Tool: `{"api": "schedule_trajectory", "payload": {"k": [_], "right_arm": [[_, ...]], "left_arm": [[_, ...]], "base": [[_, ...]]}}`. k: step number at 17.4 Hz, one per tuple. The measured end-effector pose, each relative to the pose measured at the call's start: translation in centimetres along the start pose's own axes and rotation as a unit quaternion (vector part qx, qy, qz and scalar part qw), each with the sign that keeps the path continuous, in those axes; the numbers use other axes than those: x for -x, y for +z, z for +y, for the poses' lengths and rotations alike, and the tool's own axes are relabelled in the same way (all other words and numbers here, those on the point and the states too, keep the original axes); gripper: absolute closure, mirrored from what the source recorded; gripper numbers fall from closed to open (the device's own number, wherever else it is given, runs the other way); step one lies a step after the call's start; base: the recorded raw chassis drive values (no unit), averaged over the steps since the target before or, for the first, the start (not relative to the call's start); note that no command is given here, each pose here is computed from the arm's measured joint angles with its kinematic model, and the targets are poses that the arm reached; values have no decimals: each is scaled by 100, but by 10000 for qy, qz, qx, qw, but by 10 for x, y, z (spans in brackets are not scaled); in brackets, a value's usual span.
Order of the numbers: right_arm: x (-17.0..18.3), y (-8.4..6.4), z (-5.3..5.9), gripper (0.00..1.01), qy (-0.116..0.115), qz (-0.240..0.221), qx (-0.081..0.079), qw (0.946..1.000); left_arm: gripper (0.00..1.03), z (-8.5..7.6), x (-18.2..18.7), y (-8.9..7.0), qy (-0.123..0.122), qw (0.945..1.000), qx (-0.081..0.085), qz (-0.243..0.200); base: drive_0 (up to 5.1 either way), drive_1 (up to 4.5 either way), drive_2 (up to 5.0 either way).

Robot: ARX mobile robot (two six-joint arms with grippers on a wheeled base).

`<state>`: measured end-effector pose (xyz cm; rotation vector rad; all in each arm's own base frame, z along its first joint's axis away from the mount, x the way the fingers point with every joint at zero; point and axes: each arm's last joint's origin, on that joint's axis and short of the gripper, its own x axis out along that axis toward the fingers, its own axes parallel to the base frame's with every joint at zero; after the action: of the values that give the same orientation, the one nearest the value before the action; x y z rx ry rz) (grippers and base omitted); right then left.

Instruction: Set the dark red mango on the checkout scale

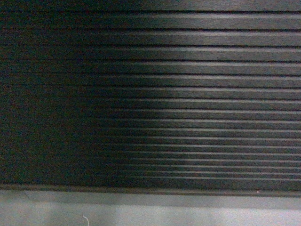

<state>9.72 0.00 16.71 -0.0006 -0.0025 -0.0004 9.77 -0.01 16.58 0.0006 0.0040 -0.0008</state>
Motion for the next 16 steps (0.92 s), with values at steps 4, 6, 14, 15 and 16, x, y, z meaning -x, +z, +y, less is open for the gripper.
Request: {"api": "schedule_trajectory", "payload": {"k": [4,6,14,15,16], "right_arm": [[0,0,0,3,0,4,0,10000],[0,0,0,3,0,-4,0,10000],[0,0,0,3,0,-4,0,10000],[0,0,0,3,2,-4,0,10000],[0,0,0,3,2,-4,0,10000]], "left_arm": [[5,0,0,0,2,10000,0,10],[5,0,0,0,2,10000,0,4],[5,0,0,0,0,10000,0,2],[5,0,0,0,0,10000,0,4],[5,0,0,0,0,10000,0,2]], "base": [[-6,218,-229],[0,0,0],[0,0,0],[0,0,0],[0,0,0]]}}
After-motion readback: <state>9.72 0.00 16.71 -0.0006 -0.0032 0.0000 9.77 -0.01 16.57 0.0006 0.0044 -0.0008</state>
